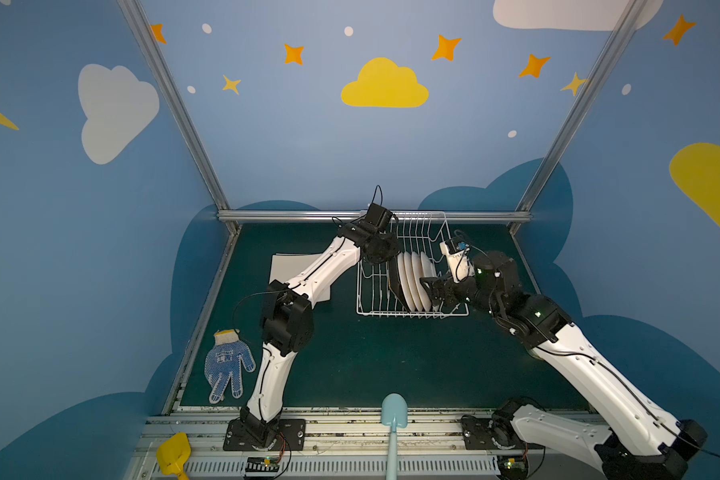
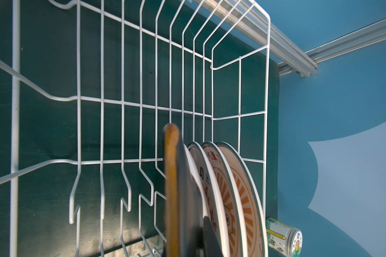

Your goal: Unload the plates from the dish rack

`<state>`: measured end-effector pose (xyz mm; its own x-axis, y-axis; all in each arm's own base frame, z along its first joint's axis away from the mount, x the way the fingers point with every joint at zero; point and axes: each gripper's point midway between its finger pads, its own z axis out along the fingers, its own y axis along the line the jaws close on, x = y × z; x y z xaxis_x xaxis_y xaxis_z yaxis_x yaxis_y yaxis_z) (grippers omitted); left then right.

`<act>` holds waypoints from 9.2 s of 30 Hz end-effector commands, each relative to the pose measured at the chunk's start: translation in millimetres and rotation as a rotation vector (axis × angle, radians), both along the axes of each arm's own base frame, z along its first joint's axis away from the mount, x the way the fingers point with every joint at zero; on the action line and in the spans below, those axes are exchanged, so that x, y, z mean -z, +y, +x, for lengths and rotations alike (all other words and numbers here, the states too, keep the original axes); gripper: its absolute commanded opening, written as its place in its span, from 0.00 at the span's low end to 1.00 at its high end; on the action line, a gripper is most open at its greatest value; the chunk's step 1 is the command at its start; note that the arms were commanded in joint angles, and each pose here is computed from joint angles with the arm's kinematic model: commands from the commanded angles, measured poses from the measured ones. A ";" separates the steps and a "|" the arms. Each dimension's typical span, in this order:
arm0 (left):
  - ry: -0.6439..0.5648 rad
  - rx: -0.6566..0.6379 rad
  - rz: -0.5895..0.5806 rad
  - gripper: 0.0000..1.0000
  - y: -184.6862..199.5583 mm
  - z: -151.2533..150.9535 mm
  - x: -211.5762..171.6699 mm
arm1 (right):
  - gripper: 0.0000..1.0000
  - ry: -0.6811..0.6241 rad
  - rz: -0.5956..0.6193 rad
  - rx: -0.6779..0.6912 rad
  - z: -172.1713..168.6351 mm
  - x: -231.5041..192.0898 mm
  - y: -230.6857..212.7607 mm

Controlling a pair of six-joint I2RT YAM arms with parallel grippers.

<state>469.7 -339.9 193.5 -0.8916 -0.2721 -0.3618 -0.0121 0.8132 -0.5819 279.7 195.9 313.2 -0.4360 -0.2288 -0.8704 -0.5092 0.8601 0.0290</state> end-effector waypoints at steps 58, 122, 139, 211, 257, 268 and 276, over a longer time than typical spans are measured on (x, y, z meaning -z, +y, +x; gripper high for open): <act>-0.147 0.107 -0.376 0.03 61.5 -55.9 -150.9 | 0.92 -0.009 0.093 -0.025 12.8 -18.5 20.6; -1.611 0.619 1.057 0.03 103.8 -121.9 -218.1 | 0.92 0.529 0.789 -0.014 54.0 -61.0 43.9; -1.773 0.723 1.237 0.03 50.7 -132.2 -196.8 | 0.78 0.718 0.783 0.084 69.1 -19.1 62.6; -1.625 0.575 0.870 0.99 73.8 -166.5 -201.4 | 0.00 0.557 1.091 0.268 114.2 -39.6 8.9; -0.165 0.179 -0.616 0.99 111.9 -57.8 -145.5 | 0.00 0.596 1.032 -0.093 95.7 -60.3 36.5; -0.046 0.295 -0.681 0.94 72.9 -63.1 -120.8 | 0.00 0.628 1.014 -0.134 92.5 -56.4 48.9; -0.004 0.357 -0.714 0.71 59.6 -69.4 -116.6 | 0.00 0.627 1.003 -0.147 91.9 -53.9 52.3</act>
<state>403.9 -273.5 290.9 -0.9696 -0.1835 -0.1618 0.1144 0.2443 -0.9629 375.7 239.4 300.7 -0.9080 0.3852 -0.1649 -0.0310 0.3308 0.9432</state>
